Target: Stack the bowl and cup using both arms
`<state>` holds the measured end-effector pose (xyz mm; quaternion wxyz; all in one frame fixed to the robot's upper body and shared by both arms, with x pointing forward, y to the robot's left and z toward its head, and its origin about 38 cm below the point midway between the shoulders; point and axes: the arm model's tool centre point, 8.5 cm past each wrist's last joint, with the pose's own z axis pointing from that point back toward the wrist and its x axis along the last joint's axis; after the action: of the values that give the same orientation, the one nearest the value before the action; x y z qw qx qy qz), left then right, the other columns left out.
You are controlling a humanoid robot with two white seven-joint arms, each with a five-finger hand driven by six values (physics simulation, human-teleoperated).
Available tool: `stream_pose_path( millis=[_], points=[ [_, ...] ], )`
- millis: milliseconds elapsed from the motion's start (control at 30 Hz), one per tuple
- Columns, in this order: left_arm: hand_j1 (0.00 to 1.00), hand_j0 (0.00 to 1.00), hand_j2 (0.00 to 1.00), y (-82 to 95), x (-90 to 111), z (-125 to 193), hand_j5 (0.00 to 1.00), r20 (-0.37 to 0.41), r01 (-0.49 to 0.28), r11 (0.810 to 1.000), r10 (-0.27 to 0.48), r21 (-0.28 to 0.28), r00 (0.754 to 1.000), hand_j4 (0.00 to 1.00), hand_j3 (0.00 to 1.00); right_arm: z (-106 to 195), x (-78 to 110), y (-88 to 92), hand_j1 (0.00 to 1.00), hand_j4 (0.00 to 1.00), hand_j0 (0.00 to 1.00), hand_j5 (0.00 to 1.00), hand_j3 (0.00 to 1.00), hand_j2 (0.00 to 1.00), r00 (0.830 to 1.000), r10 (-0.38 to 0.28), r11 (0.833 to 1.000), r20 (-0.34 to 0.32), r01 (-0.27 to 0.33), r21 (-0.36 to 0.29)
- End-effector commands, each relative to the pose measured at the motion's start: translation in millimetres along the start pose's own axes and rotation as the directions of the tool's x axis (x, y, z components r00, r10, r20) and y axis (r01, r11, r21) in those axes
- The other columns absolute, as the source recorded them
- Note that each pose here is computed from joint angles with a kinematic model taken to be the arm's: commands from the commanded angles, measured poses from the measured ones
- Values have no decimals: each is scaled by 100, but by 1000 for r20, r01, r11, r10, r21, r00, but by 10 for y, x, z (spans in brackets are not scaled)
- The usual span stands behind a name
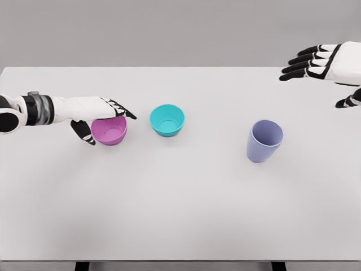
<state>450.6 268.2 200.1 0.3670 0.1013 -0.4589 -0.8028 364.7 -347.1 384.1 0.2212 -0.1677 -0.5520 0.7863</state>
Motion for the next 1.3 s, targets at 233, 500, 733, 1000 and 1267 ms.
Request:
stream_pose_path(
  millis=[233,500,733,1000,1267],
  points=[
    [100,100,100,-9,-18,-29,100,-1,-12,1000,12,0,1000,100,100,38,-10,34,100,100,100,100,100,100,1000,-12,1000,-11,13,10],
    [100,100,100,-47,-14,-54,100,1,-15,1000,15,-12,1000,100,100,-3,-1,79,100,100,100,100,100,100,1000,-22,1000,0,22,13],
    [100,100,100,-89,-54,-89,100,-3,-28,999,28,-20,1000,100,100,79,-14,-37,100,100,100,100,100,100,1000,3,1000,-21,-3,-6],
    [100,100,100,-96,-77,-117,100,-7,-35,999,35,-21,999,100,100,59,-10,-22,100,100,100,100,100,100,1000,-4,1000,-13,4,-11],
    [100,100,100,-109,-99,-142,100,-11,-43,999,43,-23,999,100,100,57,-11,-8,100,100,100,100,100,100,1000,-7,1000,-13,7,-8]
  ],
)
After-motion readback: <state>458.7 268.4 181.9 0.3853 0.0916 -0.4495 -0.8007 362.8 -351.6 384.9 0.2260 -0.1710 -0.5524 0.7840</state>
